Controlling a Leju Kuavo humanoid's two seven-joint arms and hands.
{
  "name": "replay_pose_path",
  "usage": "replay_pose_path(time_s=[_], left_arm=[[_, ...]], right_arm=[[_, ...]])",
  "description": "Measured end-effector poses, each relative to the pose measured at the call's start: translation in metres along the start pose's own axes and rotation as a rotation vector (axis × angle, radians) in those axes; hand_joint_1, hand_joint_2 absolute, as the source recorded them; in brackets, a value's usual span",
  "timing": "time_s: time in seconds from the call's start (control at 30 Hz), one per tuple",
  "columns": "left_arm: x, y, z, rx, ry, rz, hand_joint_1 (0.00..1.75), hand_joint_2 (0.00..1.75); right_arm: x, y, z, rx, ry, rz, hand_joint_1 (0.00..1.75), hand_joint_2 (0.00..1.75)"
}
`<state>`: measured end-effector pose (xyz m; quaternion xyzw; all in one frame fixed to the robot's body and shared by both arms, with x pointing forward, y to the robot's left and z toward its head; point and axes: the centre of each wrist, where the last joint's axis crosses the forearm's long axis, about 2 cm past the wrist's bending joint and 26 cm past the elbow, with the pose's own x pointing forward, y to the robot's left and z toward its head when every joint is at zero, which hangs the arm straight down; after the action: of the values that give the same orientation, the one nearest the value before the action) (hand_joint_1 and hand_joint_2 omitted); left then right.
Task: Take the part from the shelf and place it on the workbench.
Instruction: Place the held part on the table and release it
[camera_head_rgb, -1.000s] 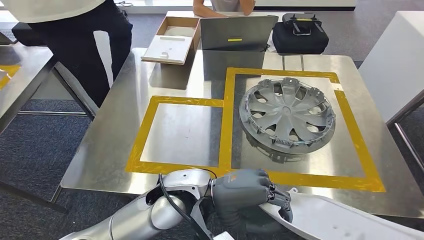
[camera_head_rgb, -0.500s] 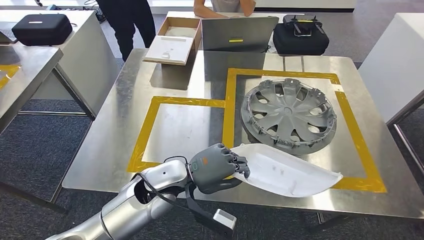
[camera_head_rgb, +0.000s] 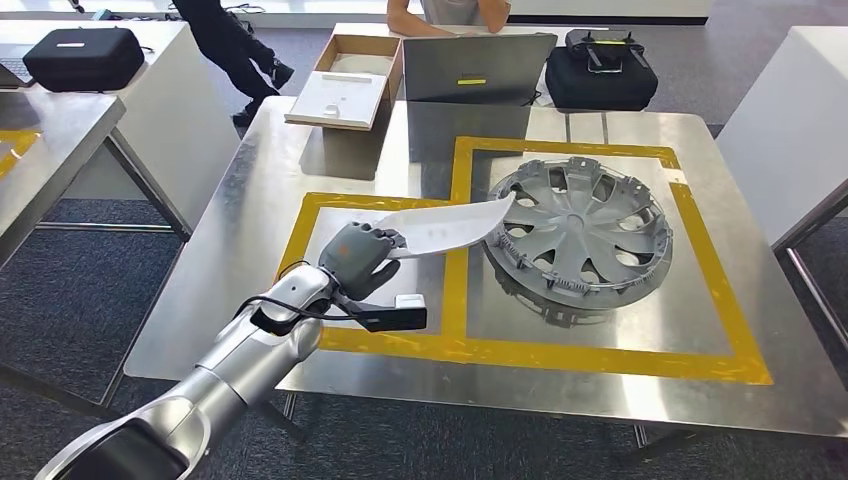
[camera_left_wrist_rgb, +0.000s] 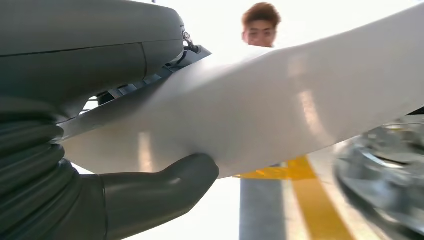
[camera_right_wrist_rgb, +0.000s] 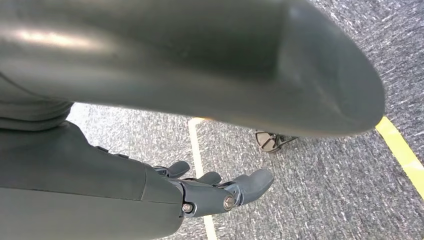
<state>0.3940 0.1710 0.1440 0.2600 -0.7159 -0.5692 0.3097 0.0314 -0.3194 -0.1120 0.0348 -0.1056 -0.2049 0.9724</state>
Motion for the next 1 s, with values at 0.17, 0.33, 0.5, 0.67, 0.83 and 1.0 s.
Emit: replay_pose_path(time_s=[0.17,0.33,0.5,0.67,0.83,1.0], left_arm=[[-0.024,-0.002,0.007,-0.032,0.127,-0.027,1.75,1.75],[-0.038,-0.009,0.017,-0.077,0.205,-0.037,1.75,1.75],[-0.045,-0.017,0.028,-0.121,0.238,-0.051,1.75,1.75],[-0.044,-0.030,0.039,-0.147,0.237,-0.050,0.87,1.75],[-0.041,-0.040,0.049,-0.130,0.193,-0.045,0.00,1.75],[-0.035,-0.047,0.053,-0.076,0.143,0.002,0.00,0.44]], right_arm=[[0.000,0.000,0.000,0.000,0.002,0.010,0.00,0.00],[0.000,0.000,0.000,0.001,0.003,0.022,0.00,0.00],[0.001,0.000,0.000,0.004,0.005,0.042,0.00,0.00],[0.002,0.001,0.000,0.008,0.005,0.061,0.00,0.00],[0.003,0.000,0.000,0.007,0.004,0.069,0.00,0.00],[0.004,0.000,0.000,0.005,0.003,0.082,0.00,0.00]])
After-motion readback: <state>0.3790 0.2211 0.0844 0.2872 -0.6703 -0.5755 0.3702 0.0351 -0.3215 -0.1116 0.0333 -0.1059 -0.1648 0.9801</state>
